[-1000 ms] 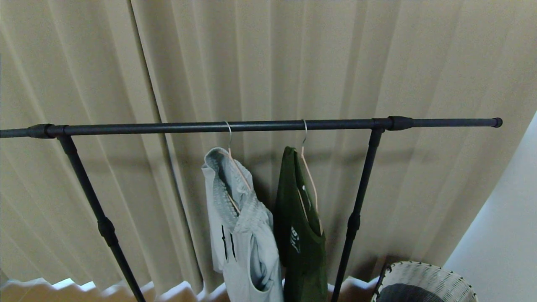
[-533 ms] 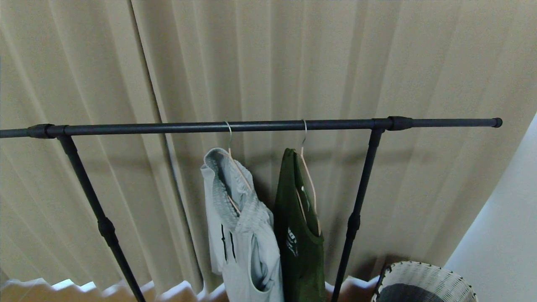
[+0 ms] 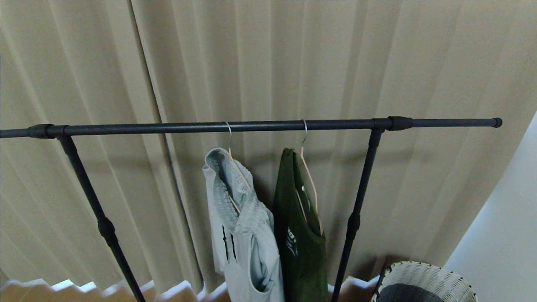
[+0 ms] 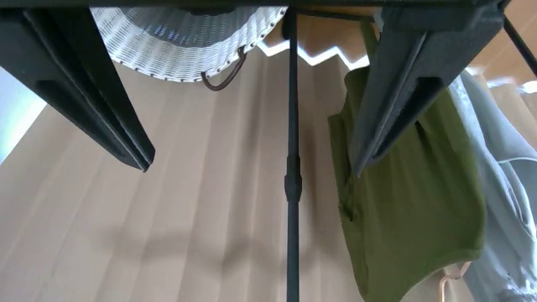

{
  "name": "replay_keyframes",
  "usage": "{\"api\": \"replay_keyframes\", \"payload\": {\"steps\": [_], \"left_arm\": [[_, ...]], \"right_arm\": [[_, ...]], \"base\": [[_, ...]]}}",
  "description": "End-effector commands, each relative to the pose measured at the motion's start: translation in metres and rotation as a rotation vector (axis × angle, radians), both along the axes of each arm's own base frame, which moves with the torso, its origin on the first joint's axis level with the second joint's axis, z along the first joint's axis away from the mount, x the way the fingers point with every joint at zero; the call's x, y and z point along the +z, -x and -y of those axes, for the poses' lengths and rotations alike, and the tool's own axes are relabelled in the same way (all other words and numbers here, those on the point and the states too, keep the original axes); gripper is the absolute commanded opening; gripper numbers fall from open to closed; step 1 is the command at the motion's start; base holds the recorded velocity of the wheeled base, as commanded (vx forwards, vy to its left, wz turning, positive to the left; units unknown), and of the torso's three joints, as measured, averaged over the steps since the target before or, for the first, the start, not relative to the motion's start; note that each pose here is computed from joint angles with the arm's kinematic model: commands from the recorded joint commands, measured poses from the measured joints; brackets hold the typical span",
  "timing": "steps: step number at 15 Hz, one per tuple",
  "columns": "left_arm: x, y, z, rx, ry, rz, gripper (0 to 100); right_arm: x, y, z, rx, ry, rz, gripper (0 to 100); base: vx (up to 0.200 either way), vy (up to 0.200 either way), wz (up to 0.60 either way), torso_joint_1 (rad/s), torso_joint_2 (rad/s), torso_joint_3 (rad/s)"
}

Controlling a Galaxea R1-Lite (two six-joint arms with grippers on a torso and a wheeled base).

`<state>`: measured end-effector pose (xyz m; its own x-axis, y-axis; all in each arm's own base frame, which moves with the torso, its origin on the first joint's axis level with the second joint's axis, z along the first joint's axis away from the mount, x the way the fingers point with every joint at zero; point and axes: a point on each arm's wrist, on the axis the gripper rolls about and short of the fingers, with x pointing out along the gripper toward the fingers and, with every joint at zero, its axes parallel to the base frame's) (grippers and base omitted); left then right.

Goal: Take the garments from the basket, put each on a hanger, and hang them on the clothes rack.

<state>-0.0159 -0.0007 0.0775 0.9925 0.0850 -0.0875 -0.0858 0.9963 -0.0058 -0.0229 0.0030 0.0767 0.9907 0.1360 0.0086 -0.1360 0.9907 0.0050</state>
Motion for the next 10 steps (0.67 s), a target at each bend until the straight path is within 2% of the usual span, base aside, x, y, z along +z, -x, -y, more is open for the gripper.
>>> {"api": "replay_keyframes", "payload": {"steps": [1,4,10], "left_arm": [[0.0001,-0.0001,0.0,0.001,0.0,-0.001,100],[0.0001,-0.0001,0.0,0.001,0.0,-0.001,100],[0.0001,-0.0001,0.0,0.001,0.0,-0.001,100]], "right_arm": [[-0.0002,0.0001,-0.0001,0.006,0.023,0.004,100],[-0.001,0.0004,-0.0017,0.075,0.105,0.011,100],[-0.001,0.0004,-0.0016,0.07,0.093,0.009,100]], "base": [[0.0,0.0,0.0,0.0,0.0,0.0],[0.0,0.0,0.0,0.0,0.0,0.0],[0.0,0.0,0.0,0.0,0.0,0.0]]}}
